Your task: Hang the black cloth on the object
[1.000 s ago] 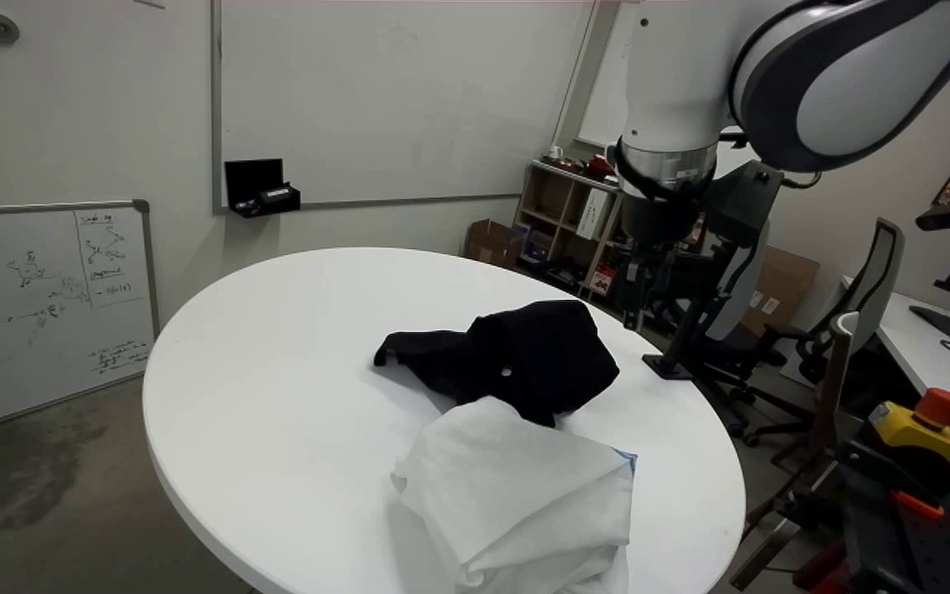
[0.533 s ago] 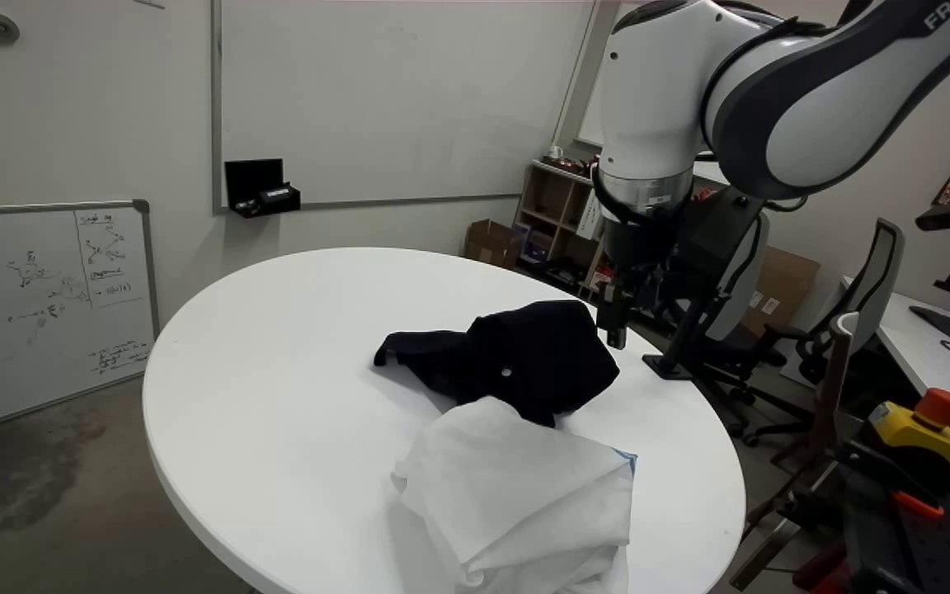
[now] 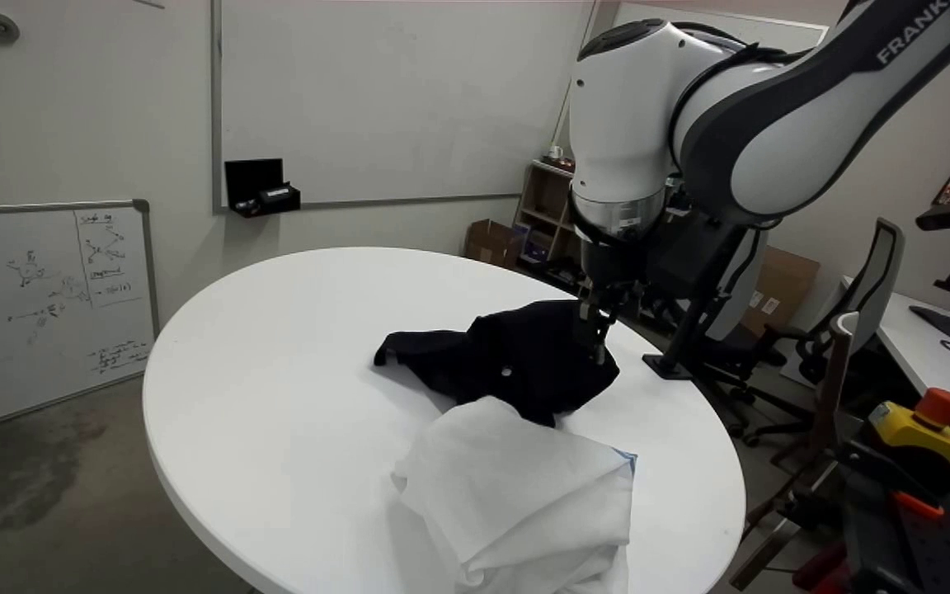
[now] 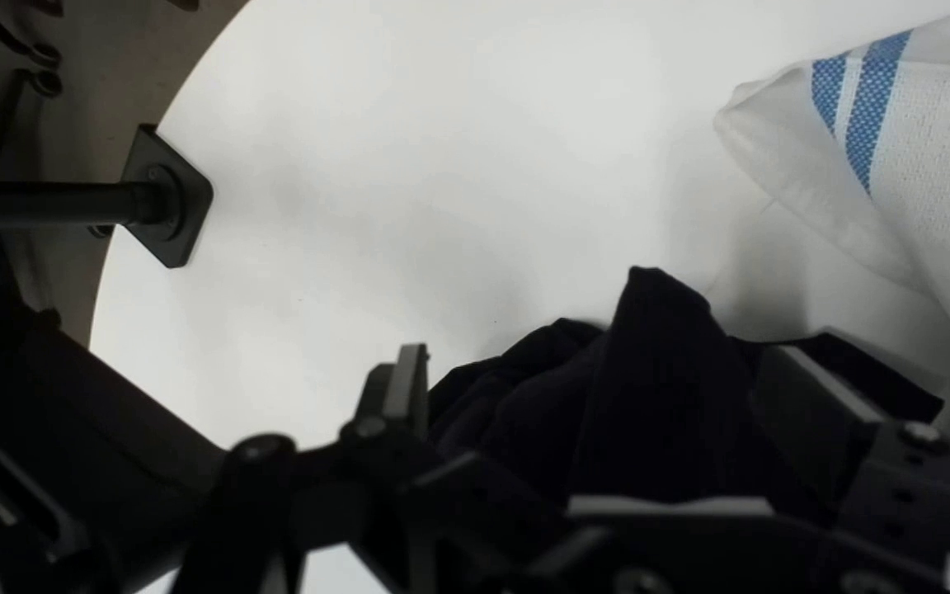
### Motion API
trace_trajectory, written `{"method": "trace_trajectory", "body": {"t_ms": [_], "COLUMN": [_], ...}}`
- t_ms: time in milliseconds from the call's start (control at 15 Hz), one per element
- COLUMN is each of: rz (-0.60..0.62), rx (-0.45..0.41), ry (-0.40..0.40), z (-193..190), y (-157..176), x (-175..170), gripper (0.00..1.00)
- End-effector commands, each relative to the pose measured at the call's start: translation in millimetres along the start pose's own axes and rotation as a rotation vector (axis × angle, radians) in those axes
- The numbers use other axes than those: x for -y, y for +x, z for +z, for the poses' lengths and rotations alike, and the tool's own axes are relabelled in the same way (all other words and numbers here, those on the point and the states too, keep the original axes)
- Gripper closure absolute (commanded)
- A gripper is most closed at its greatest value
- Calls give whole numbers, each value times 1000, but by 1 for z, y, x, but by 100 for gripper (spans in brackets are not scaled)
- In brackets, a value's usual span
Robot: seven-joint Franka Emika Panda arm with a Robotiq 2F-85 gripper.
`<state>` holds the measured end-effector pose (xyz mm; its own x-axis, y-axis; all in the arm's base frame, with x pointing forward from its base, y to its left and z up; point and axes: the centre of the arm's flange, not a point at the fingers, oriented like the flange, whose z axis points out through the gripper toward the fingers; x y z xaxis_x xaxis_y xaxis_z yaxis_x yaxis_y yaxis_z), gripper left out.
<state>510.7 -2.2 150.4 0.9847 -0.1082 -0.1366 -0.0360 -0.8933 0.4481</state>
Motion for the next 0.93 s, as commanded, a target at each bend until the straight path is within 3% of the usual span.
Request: {"method": "trace_trajectory", "body": {"t_ms": [0,200,267,333,400,867], "rz": [21,22,22,22,23,22], "rx": [-10,-12,-12,-13,-13,0], "ry": [-25,-34,-39,-42,-44,-60], "z": [9,12,14,15,17,23], "y": [19,30,33,36,38,43], "x": [13,18,18,19,20,24], "gripper": [1,2,8,17,33,87]}}
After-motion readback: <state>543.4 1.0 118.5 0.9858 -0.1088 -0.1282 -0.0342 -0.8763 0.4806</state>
